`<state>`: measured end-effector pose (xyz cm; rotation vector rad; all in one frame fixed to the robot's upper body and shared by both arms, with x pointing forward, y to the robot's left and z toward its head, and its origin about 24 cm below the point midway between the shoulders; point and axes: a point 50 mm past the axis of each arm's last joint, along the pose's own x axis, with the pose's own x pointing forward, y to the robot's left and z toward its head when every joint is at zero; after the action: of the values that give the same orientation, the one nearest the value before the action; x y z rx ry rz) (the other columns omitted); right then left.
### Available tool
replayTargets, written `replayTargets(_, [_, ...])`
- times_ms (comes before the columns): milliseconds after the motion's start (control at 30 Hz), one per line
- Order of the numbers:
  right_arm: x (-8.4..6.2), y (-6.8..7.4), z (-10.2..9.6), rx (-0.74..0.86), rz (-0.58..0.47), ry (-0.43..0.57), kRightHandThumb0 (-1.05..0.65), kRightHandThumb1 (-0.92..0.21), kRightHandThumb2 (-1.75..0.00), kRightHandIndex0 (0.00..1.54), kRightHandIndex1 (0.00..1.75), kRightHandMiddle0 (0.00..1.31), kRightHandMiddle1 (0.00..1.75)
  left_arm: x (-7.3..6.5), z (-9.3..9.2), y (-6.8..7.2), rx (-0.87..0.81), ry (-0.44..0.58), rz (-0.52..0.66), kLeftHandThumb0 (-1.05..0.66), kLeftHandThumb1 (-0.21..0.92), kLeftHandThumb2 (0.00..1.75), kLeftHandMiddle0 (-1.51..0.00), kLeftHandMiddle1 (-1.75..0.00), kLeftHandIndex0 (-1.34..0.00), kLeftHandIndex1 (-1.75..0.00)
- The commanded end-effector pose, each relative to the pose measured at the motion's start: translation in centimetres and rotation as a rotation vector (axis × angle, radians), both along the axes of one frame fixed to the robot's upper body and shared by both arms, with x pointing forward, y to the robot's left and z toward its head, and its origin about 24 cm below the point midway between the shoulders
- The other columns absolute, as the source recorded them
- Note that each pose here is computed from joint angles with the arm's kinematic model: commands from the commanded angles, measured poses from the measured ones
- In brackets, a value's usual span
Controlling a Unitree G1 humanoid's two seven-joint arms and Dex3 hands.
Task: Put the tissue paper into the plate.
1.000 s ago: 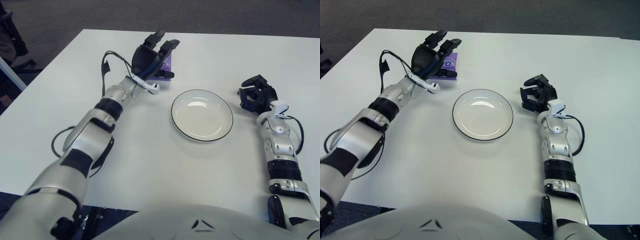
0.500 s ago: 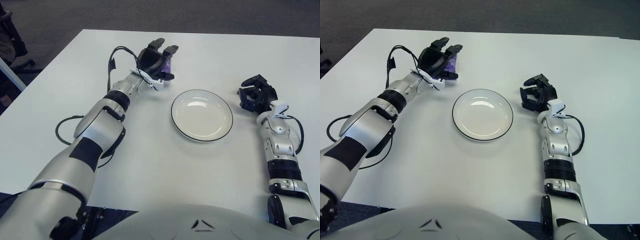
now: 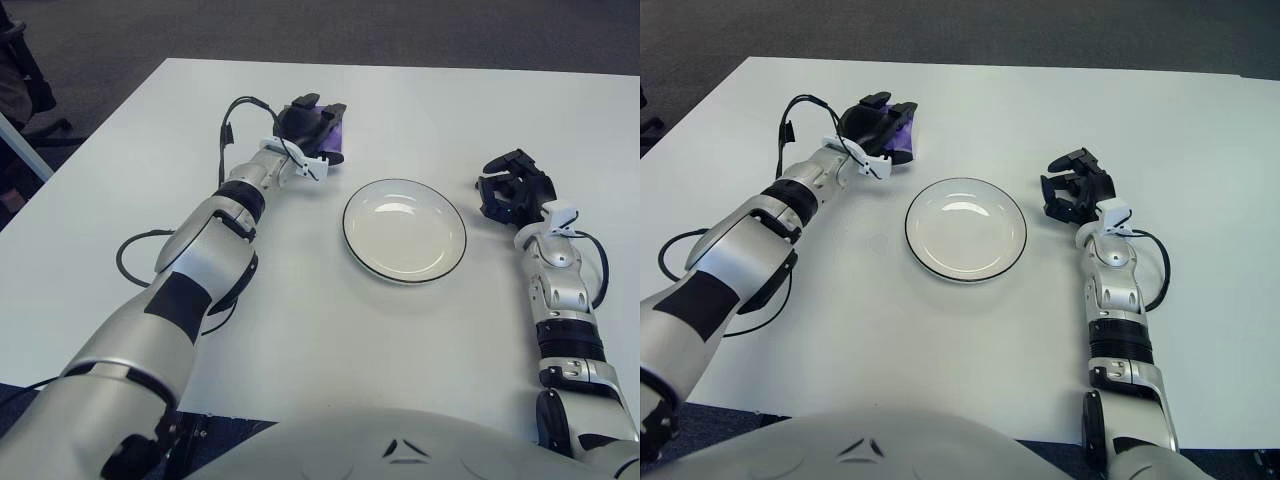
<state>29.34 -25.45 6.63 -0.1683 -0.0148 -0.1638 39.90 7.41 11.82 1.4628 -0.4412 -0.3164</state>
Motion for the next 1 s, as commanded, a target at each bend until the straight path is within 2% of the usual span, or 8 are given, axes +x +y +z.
replayTargets(0, [-3.1, -0.6, -5.6, 0.023, -0.045, 0.256, -0.01, -0.51, -0.94, 0.65, 1.45, 0.39, 1.58, 0.2, 0.5, -0.1, -0.016, 0.021, 0.006, -1.01, 0.92, 0.82, -0.25, 0.0, -0.23, -0.03])
replayTargets(500, [-3.3, -0.5, -5.5, 0.023, -0.039, 0.26, -0.01, -0.5, -0.94, 0.65, 1.46, 0.4, 1.56, 0.0, -0.5, 0.2, -0.043, 0.048, 0.029, -1.02, 0.92, 0.87, -0.25, 0.0, -0.23, -0.02])
replayTargets(733, [-3.3, -0.5, -5.5, 0.023, -0.036, 0.262, -0.01, -0.5, -0.94, 0.65, 1.47, 0.41, 1.56, -0.4, -1.2, 0.6, -0.087, 0.04, 0.036, -1.01, 0.92, 0.88, -0.53, -0.04, -0.28, -0.02])
replayTargets(800, [-3.3, -0.5, -5.5, 0.023, -0.035, 0.263, -0.01, -0.5, -0.94, 0.65, 1.47, 0.41, 1.55, -0.5, -1.5, 0.7, -0.111, 0.045, 0.039, -0.99, 0.92, 0.87, -0.63, -0.05, -0.34, -0.05])
replayTargets(967, [-3.3, -0.5, -5.5, 0.024, -0.032, 0.265, -0.01, -0.5, -0.94, 0.66, 1.47, 0.41, 1.55, -0.8, -2.0, 1.0, -0.216, 0.069, 0.041, -0.87, 0.92, 0.78, -0.77, -0.1, -0.51, -0.12])
